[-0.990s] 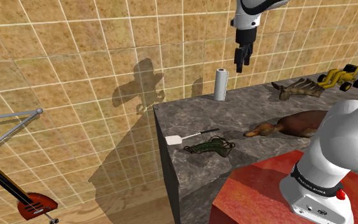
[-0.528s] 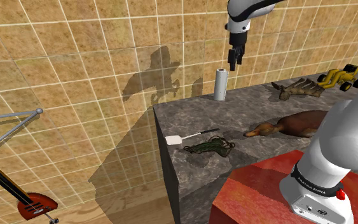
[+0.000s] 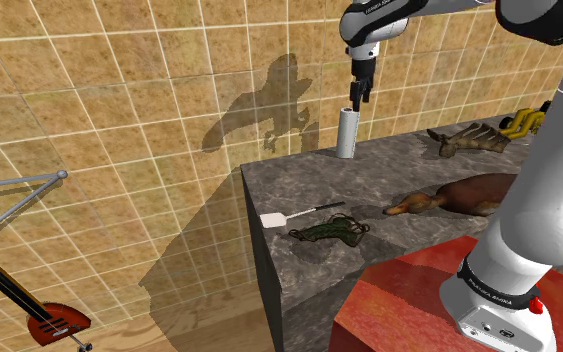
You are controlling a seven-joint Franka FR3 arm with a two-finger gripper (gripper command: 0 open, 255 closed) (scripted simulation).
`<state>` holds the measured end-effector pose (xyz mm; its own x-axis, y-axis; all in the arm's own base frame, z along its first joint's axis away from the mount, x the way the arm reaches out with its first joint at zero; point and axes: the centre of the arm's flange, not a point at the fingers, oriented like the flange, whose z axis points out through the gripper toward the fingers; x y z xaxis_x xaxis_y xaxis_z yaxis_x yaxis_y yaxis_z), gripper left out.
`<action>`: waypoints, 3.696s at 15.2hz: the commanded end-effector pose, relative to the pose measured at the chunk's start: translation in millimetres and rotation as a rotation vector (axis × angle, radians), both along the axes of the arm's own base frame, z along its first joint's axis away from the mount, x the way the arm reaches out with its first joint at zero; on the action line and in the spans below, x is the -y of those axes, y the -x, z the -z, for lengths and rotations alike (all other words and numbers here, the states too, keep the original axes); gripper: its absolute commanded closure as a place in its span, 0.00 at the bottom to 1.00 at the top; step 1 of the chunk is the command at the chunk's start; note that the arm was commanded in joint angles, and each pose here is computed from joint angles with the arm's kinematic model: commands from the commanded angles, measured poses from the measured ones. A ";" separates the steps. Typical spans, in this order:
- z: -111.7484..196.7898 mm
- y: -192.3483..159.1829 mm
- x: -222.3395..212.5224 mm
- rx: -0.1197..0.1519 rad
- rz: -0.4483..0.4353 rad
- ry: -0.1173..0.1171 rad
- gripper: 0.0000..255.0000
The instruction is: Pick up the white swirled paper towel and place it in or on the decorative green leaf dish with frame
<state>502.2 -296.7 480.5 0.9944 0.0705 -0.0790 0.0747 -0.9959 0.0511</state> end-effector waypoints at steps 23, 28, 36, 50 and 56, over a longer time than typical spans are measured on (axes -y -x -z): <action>65.6 -51.6 66.9 0.006 -0.014 -0.003 1.00; 65.6 -51.6 67.0 0.006 -0.014 -0.003 1.00; 39.2 -51.6 66.9 0.007 -0.014 -0.003 1.00; -34.7 -51.6 66.9 0.007 -0.014 -0.003 1.00; -60.3 -40.6 43.4 0.007 -0.014 -0.003 1.00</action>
